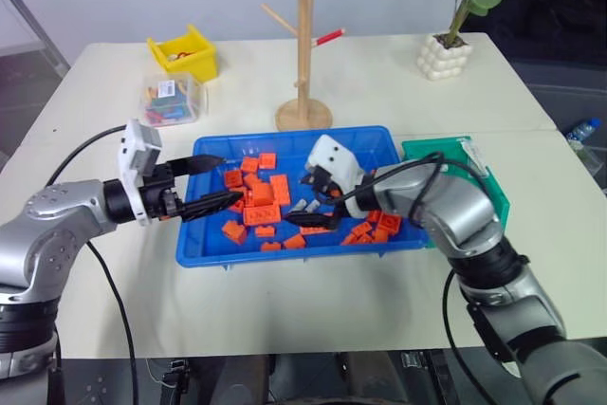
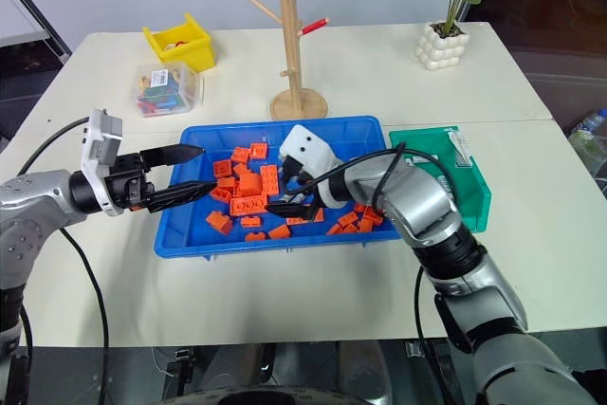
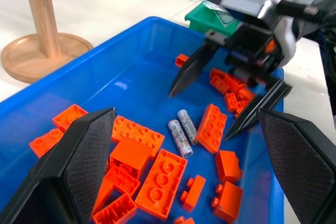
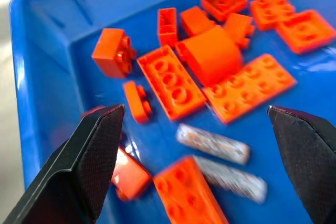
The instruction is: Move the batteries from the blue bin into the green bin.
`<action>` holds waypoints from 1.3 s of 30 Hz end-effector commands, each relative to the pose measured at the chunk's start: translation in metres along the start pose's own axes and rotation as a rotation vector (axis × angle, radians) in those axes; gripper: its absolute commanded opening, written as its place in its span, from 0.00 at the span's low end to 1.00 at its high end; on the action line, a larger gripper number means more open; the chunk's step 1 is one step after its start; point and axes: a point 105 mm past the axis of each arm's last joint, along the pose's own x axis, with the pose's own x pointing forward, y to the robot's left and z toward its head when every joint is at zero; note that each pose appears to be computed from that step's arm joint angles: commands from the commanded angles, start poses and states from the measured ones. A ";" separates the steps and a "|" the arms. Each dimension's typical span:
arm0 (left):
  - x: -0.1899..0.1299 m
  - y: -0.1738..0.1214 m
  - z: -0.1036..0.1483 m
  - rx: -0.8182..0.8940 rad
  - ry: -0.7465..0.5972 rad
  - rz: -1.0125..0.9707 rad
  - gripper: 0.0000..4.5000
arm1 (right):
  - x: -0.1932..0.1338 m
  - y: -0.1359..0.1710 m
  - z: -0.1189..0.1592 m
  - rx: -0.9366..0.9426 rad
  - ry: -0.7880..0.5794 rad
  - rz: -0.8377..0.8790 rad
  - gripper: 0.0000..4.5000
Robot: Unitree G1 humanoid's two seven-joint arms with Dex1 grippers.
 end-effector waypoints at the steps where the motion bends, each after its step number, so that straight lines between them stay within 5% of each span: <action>1: -0.002 -0.004 0.009 0.045 -0.025 0.010 1.00 | 0.002 -0.004 0.013 -0.030 -0.034 -0.016 0.99; 25: -0.001 -0.007 0.010 0.041 -0.072 0.054 1.00 | 0.026 -0.011 -0.021 -0.101 0.132 0.032 0.99; 28: -0.001 -0.006 0.011 0.043 -0.078 0.061 1.00 | 0.027 -0.011 -0.025 -0.098 0.145 0.038 0.80; 31: -0.002 -0.005 0.011 0.045 -0.080 0.069 1.00 | 0.028 -0.011 -0.025 -0.098 0.146 0.043 0.47; 39: -0.003 -0.003 0.012 0.045 -0.087 0.085 1.00 | 0.027 -0.014 -0.015 -0.106 0.121 0.018 0.47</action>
